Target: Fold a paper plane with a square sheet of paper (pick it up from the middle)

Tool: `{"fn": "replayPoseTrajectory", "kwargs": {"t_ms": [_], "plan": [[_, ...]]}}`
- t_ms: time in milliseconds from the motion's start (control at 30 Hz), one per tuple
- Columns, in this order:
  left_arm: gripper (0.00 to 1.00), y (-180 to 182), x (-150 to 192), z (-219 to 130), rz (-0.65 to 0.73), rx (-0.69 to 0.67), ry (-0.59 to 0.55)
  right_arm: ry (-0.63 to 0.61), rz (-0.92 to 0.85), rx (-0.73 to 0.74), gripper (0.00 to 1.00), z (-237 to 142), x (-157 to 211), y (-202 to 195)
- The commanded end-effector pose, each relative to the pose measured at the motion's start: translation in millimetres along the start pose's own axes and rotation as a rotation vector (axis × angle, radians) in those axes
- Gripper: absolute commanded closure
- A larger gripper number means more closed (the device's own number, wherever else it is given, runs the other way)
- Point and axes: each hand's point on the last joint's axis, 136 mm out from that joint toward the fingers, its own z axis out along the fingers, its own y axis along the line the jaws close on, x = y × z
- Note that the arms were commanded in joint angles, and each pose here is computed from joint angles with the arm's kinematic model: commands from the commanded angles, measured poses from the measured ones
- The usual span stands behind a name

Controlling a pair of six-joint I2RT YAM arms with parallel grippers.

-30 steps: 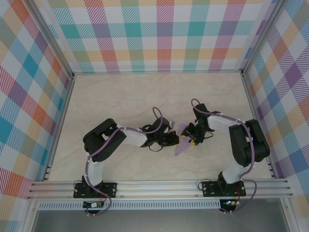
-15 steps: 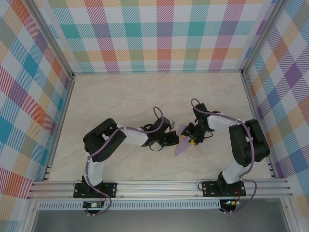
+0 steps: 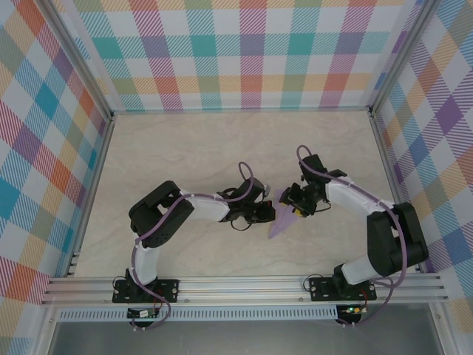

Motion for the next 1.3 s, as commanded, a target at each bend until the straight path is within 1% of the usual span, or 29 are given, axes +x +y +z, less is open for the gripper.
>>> {"fn": "replayPoseTrajectory", "kwargs": {"t_ms": [0, 67, 133, 167, 267, 400, 600, 867, 1067, 1167, 1267], "plan": [[1.0, 33, 28, 10, -0.006, -0.128, 0.09, -0.016, -0.065, -0.093, 0.55, -7, 2, 13], [1.0, 34, 28, 10, -0.005, -0.133, 0.091, 0.006, -0.088, -0.143, 0.74, -1, 5, 19], [1.0, 34, 29, 10, -0.005, -0.138, 0.095, 0.034, -0.107, -0.193, 0.86, 5, 9, 26], [1.0, 35, 29, 10, -0.003, -0.142, 0.096, 0.046, -0.113, -0.211, 0.91, 9, 10, 27], [1.0, 36, 29, 10, -0.005, -0.151, 0.096, 0.065, -0.129, -0.236, 0.98, 19, 11, 28], [1.0, 38, 30, 9, -0.009, -0.161, 0.097, 0.091, -0.143, -0.234, 1.0, 31, 15, 21], [1.0, 41, 30, 9, -0.015, -0.178, 0.1, 0.145, -0.126, -0.185, 1.0, 54, 22, 1], [1.0, 41, 30, 8, -0.016, -0.183, 0.1, 0.136, -0.092, -0.091, 1.0, 62, 24, -27], [1.0, 41, 31, 7, -0.017, -0.184, 0.103, 0.124, -0.079, -0.077, 1.0, 64, 23, -36], [1.0, 37, 30, 7, -0.018, -0.17, 0.1, 0.128, -0.074, -0.072, 1.0, 67, 24, -39], [1.0, 19, 21, 0, -0.006, -0.116, 0.081, 0.134, -0.064, -0.062, 1.0, 69, 26, -43]]}}
